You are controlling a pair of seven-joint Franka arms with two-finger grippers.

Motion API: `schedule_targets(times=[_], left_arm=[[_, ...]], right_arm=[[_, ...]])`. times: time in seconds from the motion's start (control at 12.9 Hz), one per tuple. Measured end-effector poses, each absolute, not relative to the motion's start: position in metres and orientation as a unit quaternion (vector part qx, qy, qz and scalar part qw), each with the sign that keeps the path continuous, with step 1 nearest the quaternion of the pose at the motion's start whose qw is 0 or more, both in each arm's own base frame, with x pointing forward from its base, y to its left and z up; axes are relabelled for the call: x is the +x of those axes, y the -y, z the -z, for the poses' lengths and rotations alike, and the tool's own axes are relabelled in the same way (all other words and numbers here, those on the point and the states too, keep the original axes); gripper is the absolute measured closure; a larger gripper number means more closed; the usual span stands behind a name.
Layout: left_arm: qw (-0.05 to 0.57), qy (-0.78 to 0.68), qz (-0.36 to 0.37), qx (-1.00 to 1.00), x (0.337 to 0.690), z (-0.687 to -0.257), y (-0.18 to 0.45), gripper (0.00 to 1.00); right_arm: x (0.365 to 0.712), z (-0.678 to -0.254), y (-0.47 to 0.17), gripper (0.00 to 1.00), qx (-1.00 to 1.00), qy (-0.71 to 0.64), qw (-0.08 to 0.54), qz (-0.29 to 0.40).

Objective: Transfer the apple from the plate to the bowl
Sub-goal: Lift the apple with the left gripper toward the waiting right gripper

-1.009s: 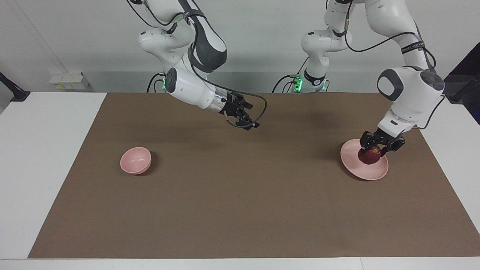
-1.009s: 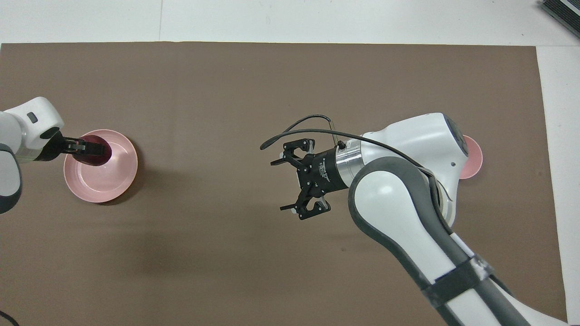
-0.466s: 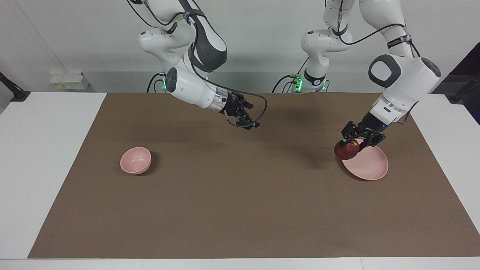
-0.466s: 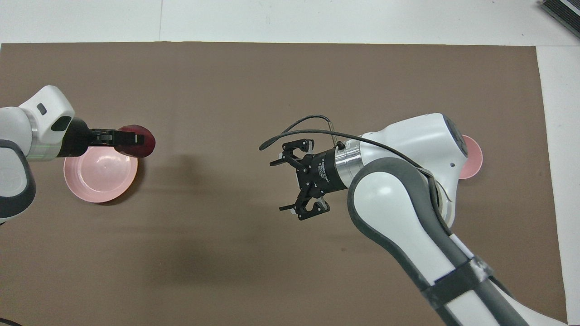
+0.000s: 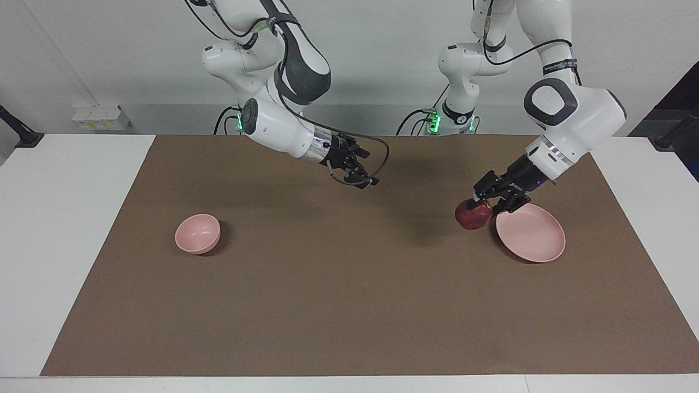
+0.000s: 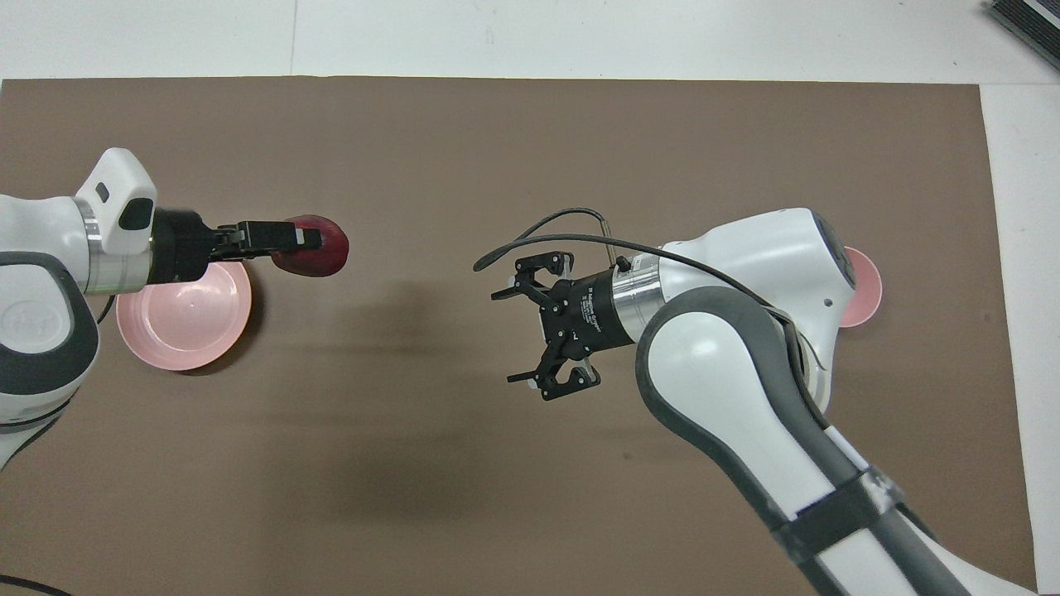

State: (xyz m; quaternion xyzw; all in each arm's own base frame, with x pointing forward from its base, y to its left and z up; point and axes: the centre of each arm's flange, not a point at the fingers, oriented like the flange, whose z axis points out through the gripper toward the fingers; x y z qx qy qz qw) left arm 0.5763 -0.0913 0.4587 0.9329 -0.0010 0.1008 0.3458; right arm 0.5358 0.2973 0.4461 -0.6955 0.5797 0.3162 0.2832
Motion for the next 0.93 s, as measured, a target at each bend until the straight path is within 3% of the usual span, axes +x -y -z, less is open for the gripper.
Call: schedule_targets(times=[0.47, 0.93], left_arm=[[0.413, -0.006, -0.073, 0.908, 0.559, -0.472, 0.168, 0.26], [0.421, 0.002, -0.023, 0.907, 0.525, -0.477, 0.234, 0.26]], right_arm=[[0.54, -0.451, -0.312, 0.0, -0.675, -0.609, 0.325, -0.261], [0.546, -0.452, -0.307, 0.0, -0.67, -0.614, 0.332, -0.252]])
